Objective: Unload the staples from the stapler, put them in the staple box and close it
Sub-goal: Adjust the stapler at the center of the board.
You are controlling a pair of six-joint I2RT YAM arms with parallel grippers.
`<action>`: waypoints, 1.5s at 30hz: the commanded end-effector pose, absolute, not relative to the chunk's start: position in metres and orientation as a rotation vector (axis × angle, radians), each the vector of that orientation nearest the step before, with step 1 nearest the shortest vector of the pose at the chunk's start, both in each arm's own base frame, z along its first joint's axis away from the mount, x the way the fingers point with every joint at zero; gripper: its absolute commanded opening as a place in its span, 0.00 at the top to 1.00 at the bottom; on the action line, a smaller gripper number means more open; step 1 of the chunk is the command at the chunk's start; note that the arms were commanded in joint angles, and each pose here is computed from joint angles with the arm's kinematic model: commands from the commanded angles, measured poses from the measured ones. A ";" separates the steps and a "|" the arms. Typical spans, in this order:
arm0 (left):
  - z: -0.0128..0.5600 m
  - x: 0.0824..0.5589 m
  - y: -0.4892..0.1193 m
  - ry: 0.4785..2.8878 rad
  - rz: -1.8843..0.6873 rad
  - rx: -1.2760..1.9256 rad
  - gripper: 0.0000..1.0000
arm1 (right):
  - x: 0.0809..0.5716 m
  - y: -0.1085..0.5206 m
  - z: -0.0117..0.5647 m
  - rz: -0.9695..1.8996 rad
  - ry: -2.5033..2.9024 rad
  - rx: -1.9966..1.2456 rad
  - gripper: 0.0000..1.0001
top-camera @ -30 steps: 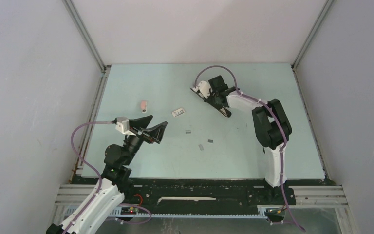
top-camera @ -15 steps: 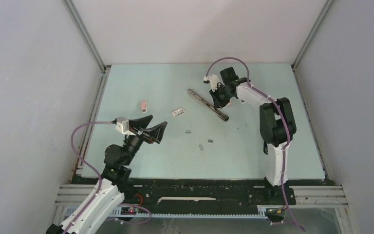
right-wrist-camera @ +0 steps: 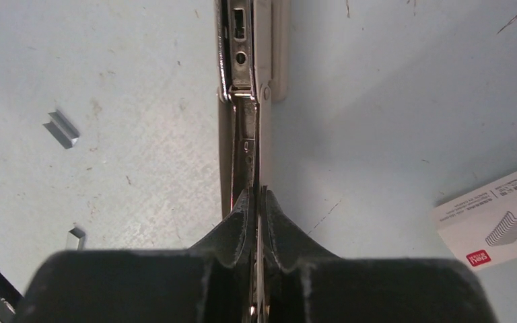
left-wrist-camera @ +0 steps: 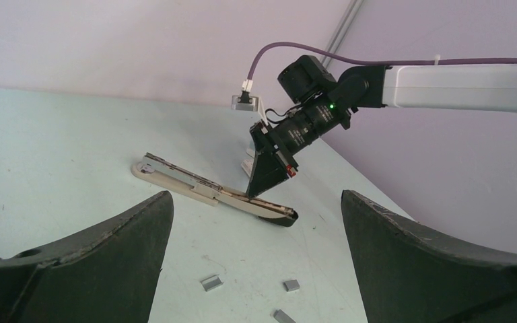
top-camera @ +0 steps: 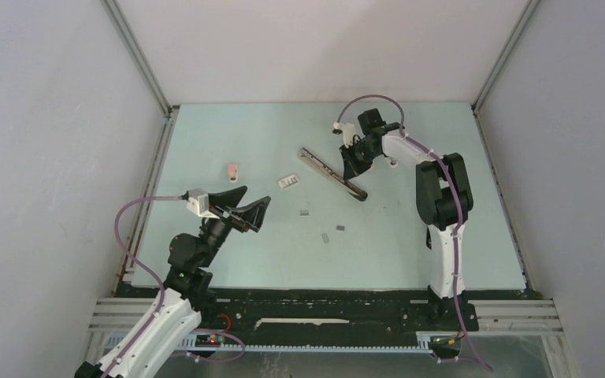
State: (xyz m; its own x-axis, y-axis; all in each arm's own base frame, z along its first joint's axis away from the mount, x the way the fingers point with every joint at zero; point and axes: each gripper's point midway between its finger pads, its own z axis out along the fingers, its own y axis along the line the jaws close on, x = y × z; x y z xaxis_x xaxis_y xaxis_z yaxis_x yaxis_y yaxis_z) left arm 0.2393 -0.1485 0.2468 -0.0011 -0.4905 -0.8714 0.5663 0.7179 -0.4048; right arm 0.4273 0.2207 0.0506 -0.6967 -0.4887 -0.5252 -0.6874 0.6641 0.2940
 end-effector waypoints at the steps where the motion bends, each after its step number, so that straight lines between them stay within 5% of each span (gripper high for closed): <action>1: 0.245 0.239 -0.146 1.326 -0.824 0.064 0.00 | 0.437 0.221 0.056 0.669 2.480 -0.884 0.88; 11: 0.246 0.239 -0.147 1.323 -0.827 0.067 0.00 | 0.445 0.209 0.099 0.560 2.377 -0.899 0.57; 21: 0.251 0.235 -0.154 1.300 -0.898 0.073 0.00 | 0.367 0.156 0.167 0.584 2.207 -1.031 0.54; 36: 0.243 0.228 -0.179 1.329 -1.059 0.131 0.00 | 0.306 -0.028 0.119 0.216 2.534 -0.536 0.45; 40: 0.242 0.226 -0.177 1.321 -1.050 0.133 0.00 | 0.302 -0.060 0.128 0.094 2.444 -0.754 0.42; 45: 0.242 0.226 -0.177 1.319 -1.042 0.139 0.00 | 0.284 -0.060 0.128 0.048 2.056 -1.527 0.33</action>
State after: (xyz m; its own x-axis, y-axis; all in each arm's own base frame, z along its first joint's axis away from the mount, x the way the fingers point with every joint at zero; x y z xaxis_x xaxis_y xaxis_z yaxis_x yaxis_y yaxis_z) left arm 0.2296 -0.1769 0.2376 -0.1334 -0.5378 -0.8324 0.6639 0.5752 -0.4780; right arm 0.2948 -0.0659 0.1162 -0.6525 -0.5475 -0.5239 -0.5971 0.7972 -0.0893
